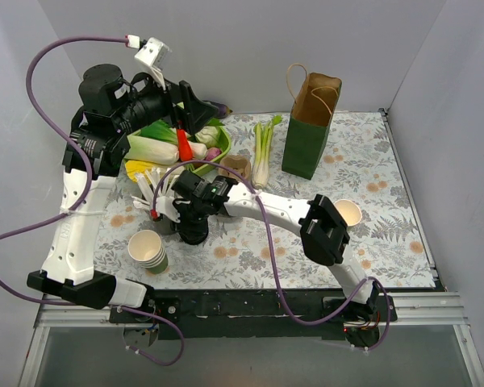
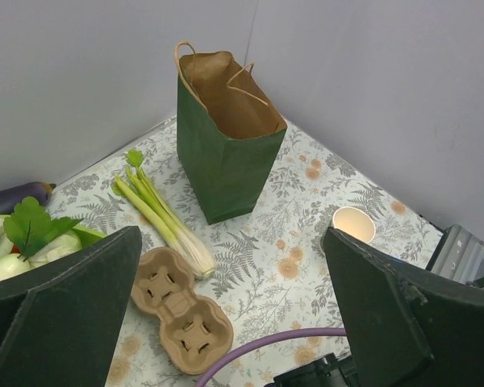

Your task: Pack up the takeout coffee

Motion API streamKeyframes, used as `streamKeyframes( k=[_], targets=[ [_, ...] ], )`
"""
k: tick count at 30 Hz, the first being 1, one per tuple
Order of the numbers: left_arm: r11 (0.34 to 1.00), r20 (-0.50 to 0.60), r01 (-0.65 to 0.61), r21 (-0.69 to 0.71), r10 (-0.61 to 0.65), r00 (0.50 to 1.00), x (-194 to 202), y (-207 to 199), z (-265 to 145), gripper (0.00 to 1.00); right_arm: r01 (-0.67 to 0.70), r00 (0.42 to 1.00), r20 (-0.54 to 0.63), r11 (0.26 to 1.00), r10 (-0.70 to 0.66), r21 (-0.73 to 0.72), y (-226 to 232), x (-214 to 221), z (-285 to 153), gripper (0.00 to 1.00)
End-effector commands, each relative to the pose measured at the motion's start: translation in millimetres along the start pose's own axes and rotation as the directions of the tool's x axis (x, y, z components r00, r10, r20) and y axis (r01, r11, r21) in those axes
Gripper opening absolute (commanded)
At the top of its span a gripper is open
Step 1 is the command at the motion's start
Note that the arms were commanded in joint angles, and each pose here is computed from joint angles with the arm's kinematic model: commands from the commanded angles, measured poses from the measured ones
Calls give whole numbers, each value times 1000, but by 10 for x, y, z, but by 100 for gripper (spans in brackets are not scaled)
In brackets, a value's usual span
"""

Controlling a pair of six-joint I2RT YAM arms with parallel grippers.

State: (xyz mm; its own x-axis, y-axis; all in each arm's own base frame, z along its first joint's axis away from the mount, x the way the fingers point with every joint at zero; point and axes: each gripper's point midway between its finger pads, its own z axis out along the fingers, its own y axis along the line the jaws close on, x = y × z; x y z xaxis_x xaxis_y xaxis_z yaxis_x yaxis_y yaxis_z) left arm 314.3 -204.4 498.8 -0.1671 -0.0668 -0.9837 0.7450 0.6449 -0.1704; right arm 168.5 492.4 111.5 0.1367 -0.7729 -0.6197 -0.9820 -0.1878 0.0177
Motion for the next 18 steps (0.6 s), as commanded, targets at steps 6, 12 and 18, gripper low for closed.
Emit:
streamKeyframes(
  k=[6, 12, 18],
  targets=[
    [1000, 12, 2, 8, -2, 1000, -31, -43, -56, 98, -63, 997, 49, 997, 65, -36, 7, -136, 86, 30],
    [1000, -4, 11, 14, -11, 1000, 35, -25, -16, 98, -77, 995, 56, 996, 80, -50, 11, -146, 148, 29],
    [1000, -10, 15, 13, -15, 1000, 62, -2, 16, 98, -86, 995, 45, 995, 88, -45, -17, -108, 219, 28]
  ],
)
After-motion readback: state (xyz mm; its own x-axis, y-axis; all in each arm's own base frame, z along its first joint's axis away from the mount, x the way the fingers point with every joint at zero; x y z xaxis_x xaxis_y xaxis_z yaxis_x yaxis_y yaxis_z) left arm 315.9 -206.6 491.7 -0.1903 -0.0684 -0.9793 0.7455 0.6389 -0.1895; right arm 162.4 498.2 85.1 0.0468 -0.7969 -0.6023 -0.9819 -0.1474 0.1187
